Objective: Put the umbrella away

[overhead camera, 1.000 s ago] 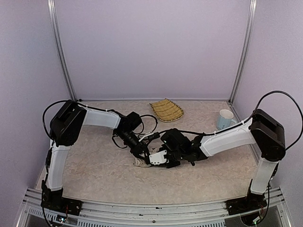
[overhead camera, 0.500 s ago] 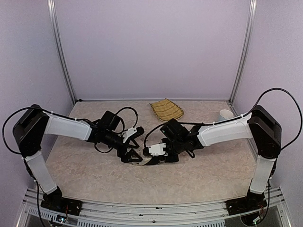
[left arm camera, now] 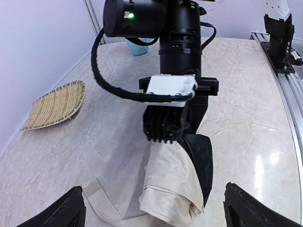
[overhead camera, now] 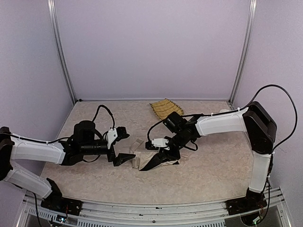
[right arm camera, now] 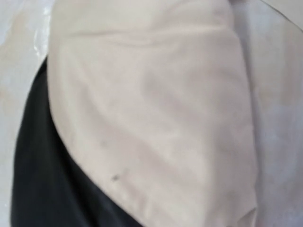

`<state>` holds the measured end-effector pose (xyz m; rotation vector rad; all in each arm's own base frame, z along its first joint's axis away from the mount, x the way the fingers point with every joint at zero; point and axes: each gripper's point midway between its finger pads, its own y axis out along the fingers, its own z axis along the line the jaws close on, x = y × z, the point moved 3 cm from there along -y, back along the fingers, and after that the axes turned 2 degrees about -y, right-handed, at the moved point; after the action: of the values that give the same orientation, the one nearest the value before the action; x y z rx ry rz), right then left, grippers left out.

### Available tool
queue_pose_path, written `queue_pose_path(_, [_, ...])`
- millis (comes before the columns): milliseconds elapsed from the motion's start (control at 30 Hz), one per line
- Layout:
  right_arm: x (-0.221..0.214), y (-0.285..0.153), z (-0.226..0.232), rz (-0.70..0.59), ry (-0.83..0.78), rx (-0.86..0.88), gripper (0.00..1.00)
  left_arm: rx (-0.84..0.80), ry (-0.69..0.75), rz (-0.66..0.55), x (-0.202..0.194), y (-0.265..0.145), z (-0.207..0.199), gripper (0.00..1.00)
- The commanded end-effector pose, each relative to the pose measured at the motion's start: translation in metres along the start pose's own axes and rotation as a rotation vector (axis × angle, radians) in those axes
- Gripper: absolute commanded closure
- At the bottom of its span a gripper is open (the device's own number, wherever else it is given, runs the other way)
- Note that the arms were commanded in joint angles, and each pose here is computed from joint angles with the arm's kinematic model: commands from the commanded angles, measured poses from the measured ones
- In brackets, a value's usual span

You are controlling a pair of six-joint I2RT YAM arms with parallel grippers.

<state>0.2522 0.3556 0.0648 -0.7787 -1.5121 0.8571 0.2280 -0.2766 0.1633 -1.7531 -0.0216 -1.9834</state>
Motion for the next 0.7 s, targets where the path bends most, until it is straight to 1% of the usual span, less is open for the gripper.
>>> queue_pose_path(0, [-0.064,0.021,0.040,0.178,0.241,0.222,0.82,-0.003,0.062,0.048,-0.002,0.010,-0.017,0.01])
queue_pose_path(67, [-0.058,0.018,0.038,0.119,0.252,0.246,0.82,-0.014,0.114,0.101,-0.010,0.013,-0.029,0.01])
queue_pose_path(133, [-0.056,0.018,0.037,0.089,0.261,0.273,0.81,0.004,0.169,0.157,-0.017,0.019,-0.033,0.01])
queue_pose_path(300, [-0.061,0.025,0.033,0.101,0.296,0.327,0.81,0.081,0.312,0.337,-0.042,0.039,-0.019,0.01])
queue_pose_path(400, [-0.063,0.029,0.032,0.092,0.309,0.354,0.81,0.076,0.374,0.419,-0.055,0.054,-0.012,0.01])
queue_pose_path(533, [-0.062,0.033,0.026,0.068,0.320,0.366,0.80,-0.004,0.393,0.465,-0.066,0.078,-0.016,0.01])
queue_pose_path(667, [-0.051,0.032,0.015,0.018,0.311,0.365,0.77,-0.096,0.357,0.498,-0.075,0.100,-0.023,0.04])
